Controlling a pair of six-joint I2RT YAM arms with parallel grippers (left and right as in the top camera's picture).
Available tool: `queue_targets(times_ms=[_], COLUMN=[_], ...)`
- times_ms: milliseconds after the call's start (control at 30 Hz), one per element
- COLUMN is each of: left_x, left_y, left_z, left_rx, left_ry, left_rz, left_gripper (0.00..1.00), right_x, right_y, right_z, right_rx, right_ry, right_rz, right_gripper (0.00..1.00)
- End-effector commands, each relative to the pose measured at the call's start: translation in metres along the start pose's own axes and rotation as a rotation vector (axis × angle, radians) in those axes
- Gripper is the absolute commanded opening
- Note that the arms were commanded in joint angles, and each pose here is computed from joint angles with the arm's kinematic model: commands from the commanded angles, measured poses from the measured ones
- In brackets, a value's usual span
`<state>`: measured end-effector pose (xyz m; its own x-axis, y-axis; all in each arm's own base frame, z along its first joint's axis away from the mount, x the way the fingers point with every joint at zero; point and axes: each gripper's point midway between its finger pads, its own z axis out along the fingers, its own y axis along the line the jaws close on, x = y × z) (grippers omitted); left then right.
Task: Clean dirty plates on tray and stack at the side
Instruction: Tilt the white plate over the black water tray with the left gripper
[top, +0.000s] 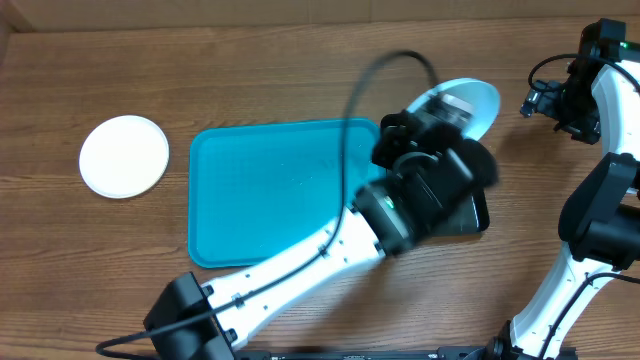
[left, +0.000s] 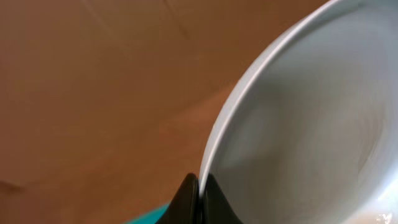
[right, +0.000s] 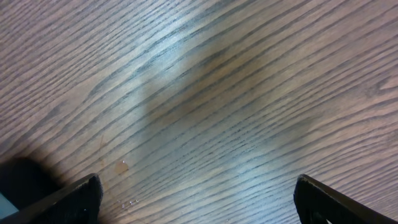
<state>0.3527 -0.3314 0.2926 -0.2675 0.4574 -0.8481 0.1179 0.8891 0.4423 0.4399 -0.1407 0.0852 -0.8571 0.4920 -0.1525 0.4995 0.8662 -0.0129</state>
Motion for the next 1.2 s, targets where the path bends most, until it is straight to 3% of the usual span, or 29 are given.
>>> queue_targets(times_ms=[0,267,767,967,1167], left_x=[-0.03,-0.063,-0.056,-0.01,0.073], left_y=[0.041,0.028,0.024,-0.001,-0.025], left_z=[-0.034,-0.068,-0.065,-0.035,0.012], left_rx=[-0.272,-0.268,-0.24,-0.059,0.206], left_ry=[-0.057,-0.143,-0.156,-0.046,0.308], left_rz=[0.142,0.182,-0.004,-0.091,-0.381], left_gripper=[0.04,0.04,0.04,0.04,0.04], right_x=[-0.007,-0.007,-0.007,-0.007,-0.007], right_y=[0.0,0.0,0.0,0.0,0.0], right_z=[-0.016,-0.016,-0.016,-0.016,-0.016], right_rx=[-0.004,-0.004,-0.004,-0.004,-0.004], right_ry=[-0.048,-0.048,-0.048,-0.048,-0.048], right_rz=[0.005,0.005,0.005,0.005,0.005], right_gripper=[1.0,1.0,1.0,1.0,1.0])
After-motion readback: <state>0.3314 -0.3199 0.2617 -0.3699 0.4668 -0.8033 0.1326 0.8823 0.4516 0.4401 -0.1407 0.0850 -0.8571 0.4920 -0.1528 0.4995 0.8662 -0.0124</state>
